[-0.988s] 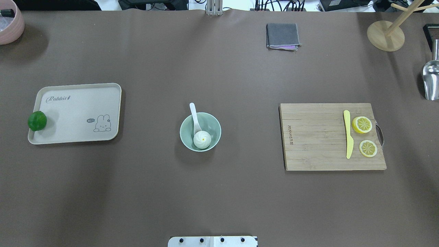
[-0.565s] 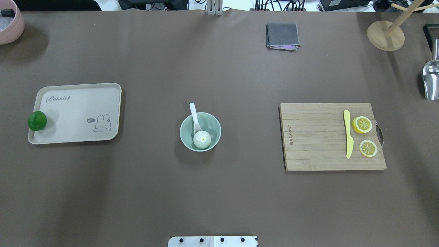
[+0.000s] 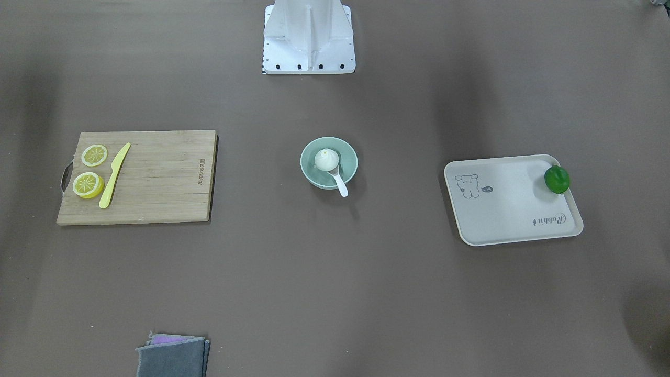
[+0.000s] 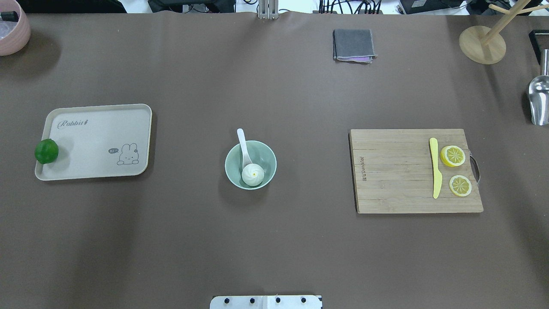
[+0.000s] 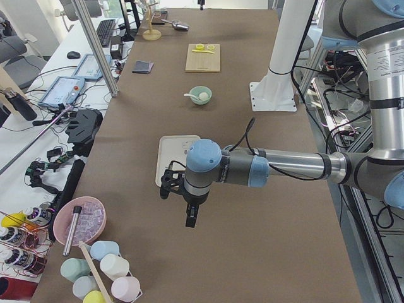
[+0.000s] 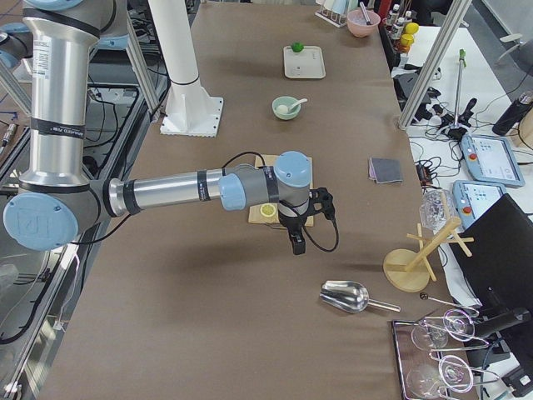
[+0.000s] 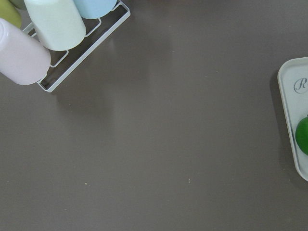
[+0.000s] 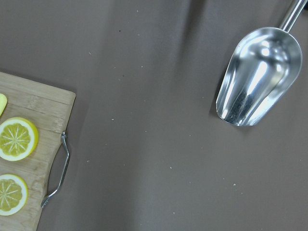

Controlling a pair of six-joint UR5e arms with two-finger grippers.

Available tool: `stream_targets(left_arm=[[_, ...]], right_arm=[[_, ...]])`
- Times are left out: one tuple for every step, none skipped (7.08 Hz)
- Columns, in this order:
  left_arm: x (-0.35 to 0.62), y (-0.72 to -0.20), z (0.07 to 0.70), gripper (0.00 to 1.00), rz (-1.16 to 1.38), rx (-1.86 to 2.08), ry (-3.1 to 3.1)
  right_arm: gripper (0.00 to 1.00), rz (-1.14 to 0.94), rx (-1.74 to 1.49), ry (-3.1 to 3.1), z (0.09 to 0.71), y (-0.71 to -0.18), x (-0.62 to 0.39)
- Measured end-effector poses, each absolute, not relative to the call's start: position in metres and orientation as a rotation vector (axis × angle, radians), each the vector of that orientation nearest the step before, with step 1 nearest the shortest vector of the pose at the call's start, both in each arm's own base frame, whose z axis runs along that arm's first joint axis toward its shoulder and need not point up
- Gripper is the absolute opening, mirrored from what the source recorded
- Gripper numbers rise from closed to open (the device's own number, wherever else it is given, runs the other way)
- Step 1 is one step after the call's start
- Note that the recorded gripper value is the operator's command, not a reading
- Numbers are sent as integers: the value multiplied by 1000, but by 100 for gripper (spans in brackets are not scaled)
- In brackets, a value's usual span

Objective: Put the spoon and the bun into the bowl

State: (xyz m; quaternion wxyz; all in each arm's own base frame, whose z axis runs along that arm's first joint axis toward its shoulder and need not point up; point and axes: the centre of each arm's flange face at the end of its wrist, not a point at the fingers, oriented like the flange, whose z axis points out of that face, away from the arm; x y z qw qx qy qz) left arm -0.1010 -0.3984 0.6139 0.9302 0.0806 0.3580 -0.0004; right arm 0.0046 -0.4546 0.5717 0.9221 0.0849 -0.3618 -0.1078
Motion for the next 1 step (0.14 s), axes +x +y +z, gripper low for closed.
stream_targets(left_arm=[[-101,-397,614,99,0,166,737]], right_arm=[[100,-221,175,-743,571,-454,5]])
